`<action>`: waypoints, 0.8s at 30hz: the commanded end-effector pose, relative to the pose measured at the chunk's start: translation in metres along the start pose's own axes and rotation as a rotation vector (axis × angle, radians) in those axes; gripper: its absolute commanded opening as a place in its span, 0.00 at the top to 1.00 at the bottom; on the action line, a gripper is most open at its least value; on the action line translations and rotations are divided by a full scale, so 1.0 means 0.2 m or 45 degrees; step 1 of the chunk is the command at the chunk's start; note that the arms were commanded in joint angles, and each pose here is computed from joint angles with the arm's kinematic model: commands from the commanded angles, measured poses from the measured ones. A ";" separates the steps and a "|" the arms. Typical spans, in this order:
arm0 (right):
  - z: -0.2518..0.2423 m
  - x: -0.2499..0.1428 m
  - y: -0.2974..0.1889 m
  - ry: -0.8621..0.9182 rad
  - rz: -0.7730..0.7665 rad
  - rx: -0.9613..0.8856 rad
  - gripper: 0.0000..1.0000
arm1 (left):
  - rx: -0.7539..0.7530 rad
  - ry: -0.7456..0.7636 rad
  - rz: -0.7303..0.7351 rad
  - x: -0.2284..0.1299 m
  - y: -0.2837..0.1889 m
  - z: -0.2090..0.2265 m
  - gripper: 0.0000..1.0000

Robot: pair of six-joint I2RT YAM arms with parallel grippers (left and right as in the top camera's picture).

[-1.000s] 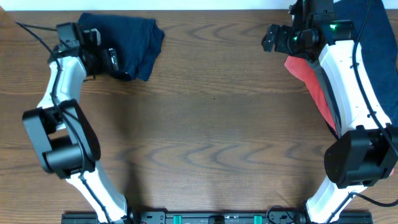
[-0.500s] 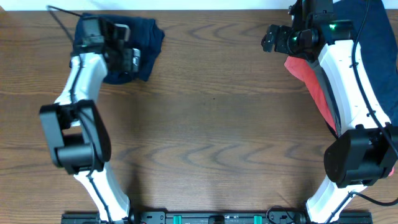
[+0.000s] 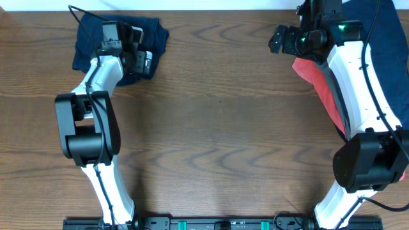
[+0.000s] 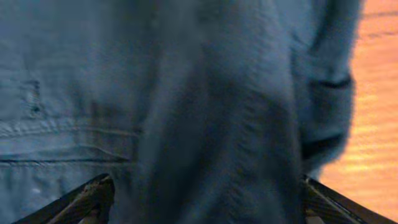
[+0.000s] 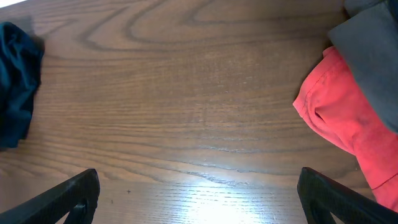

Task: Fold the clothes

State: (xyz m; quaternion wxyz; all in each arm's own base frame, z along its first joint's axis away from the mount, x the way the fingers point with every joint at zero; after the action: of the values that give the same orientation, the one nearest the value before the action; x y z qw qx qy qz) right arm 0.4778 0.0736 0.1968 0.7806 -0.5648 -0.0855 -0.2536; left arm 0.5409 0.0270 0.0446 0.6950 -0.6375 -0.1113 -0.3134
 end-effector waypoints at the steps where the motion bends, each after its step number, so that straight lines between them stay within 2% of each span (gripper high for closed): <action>1: 0.03 -0.01 0.03 -0.030 0.011 -0.001 0.01 | 0.111 0.013 0.041 -0.04 0.06 0.06 0.10; 9: 0.03 -0.01 0.03 -0.032 0.004 0.002 0.01 | 0.161 0.007 0.000 0.00 0.05 0.10 0.10; 13: 0.03 0.00 0.03 -0.035 -0.009 0.008 0.01 | 0.173 -0.084 -0.041 0.05 -0.02 0.11 0.10; 20: 0.10 0.09 -0.01 -0.130 -0.089 0.079 0.01 | 0.221 -0.139 -0.210 0.29 -0.40 0.18 0.10; 24: 0.15 0.16 -0.15 -0.230 -0.144 0.091 0.01 | 0.246 -0.140 -0.297 0.38 -0.69 0.20 0.06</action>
State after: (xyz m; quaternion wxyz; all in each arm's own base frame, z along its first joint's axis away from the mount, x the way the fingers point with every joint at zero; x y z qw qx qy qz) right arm 0.4898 0.0768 0.2159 0.7787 -0.5571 -0.1386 -0.2531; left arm 0.5390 0.0434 0.1392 0.7152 -0.5884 -0.2035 -0.3178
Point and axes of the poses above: each gripper's point midway between its finger pads, its own y axis out along the fingers, its own z axis along the line the jaws close on, x = y × z, the point moved 1 cm from there along -y, back along the fingers, and after that the axes turned 6 degrees about y, right-handed, at the moved point
